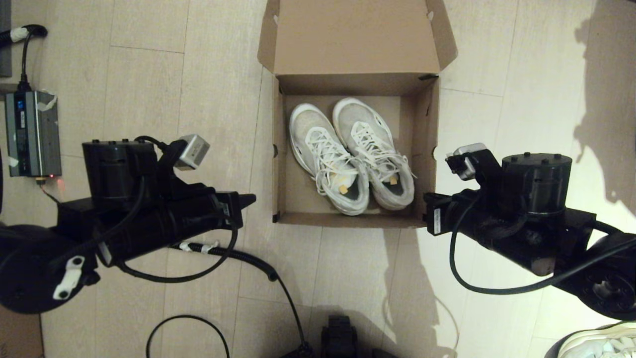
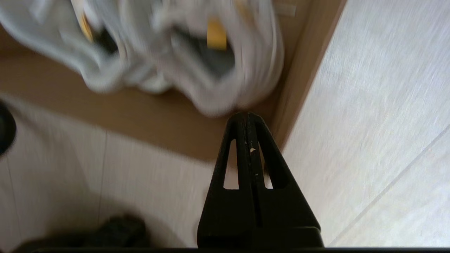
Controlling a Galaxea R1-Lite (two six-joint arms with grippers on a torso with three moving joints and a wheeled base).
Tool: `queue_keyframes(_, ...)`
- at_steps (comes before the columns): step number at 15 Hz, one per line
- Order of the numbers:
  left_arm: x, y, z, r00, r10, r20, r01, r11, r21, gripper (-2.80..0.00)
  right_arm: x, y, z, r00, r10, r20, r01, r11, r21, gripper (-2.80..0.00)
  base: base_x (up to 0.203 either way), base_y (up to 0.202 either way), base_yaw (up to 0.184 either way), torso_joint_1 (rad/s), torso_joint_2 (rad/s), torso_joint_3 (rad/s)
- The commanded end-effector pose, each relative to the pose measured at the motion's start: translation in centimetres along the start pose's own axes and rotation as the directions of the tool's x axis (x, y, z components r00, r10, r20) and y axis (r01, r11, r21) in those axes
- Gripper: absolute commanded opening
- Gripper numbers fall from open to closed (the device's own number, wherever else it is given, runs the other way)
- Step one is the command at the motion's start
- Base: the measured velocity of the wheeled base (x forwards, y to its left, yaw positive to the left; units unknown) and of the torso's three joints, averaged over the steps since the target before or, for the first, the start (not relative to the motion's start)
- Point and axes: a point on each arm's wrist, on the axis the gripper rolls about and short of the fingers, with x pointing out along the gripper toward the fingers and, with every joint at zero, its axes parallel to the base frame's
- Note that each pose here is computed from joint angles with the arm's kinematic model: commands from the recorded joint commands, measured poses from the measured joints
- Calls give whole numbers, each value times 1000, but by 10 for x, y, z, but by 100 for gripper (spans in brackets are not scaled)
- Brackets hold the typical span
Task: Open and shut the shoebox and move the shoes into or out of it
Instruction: Close the shoe box
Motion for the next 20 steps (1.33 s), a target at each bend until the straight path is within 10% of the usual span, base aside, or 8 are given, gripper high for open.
queue_keyframes(1,6,1,-4,1000,1,-14,-1,1000,-3,-280,-4,0,-11,999,2,-32,-2,1000,-6,-280,0,0,0,0,0,0)
queue_keyframes(20,18,20,38,986,47,159,-51,998,21,-280,42,18,-65,995,50,-83,-52,998,-22,-280,0,0,0,0,0,0)
